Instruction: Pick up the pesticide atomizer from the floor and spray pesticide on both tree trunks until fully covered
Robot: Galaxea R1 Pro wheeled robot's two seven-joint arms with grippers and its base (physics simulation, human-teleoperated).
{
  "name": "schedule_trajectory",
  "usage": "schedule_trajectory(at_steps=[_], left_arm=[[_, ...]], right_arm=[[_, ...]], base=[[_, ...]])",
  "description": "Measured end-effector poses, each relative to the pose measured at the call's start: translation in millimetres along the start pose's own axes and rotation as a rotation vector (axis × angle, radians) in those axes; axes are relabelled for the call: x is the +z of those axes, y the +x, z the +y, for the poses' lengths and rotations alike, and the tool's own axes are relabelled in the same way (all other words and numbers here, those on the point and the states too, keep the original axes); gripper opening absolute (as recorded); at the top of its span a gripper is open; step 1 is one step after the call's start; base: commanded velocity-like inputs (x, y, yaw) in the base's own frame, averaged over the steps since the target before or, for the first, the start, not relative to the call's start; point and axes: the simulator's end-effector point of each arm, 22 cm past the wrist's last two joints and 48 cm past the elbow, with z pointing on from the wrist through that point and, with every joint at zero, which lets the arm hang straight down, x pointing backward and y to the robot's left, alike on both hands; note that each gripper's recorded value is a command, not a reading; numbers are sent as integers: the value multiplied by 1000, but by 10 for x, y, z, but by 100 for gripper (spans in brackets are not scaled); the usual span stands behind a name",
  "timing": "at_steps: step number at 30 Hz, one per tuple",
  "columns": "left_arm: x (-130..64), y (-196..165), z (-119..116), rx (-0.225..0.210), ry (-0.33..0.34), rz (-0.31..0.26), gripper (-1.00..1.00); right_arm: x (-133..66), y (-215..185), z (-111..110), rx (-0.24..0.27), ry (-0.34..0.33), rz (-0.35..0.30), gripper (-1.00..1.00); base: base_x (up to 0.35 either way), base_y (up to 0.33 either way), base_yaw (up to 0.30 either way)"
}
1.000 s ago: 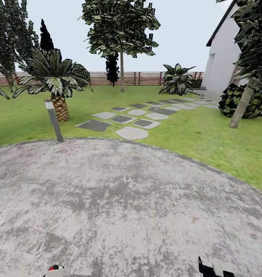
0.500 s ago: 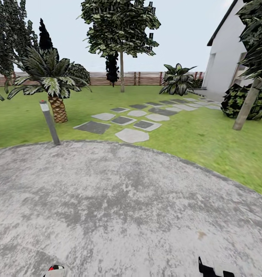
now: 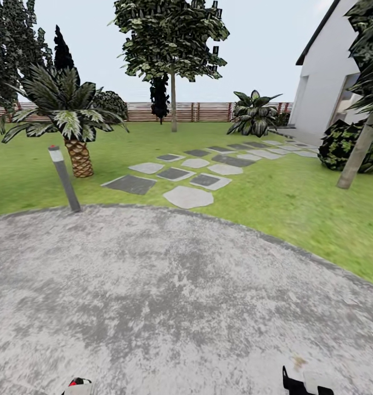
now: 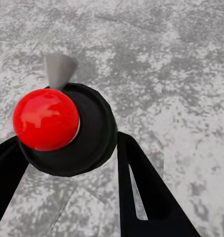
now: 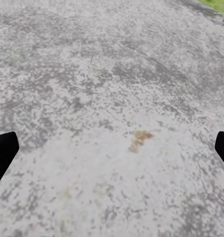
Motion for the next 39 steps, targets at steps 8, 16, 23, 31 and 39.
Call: schedule_trajectory(at_steps=[8, 16, 23, 31, 39], left_arm=[[0, 0, -3, 1, 1, 0, -100], [0, -1, -3, 1, 1, 0, -100], [0, -1, -4, 0, 1, 0, -100], [0, -2, -3, 1, 1, -1, -100], [0, -2, -2, 0, 1, 0, -100]], right_arm=[[0, -1, 0, 0, 0, 0, 100], [0, -1, 0, 0, 0, 0, 100], [0, -1, 0, 0, 0, 0, 100], [0, -1, 0, -1, 0, 0, 100], [0, -2, 0, -1, 0, 0, 100]], base=[[337, 0, 0], [337, 0, 0], [337, 0, 0], [337, 0, 0], [337, 0, 0]])
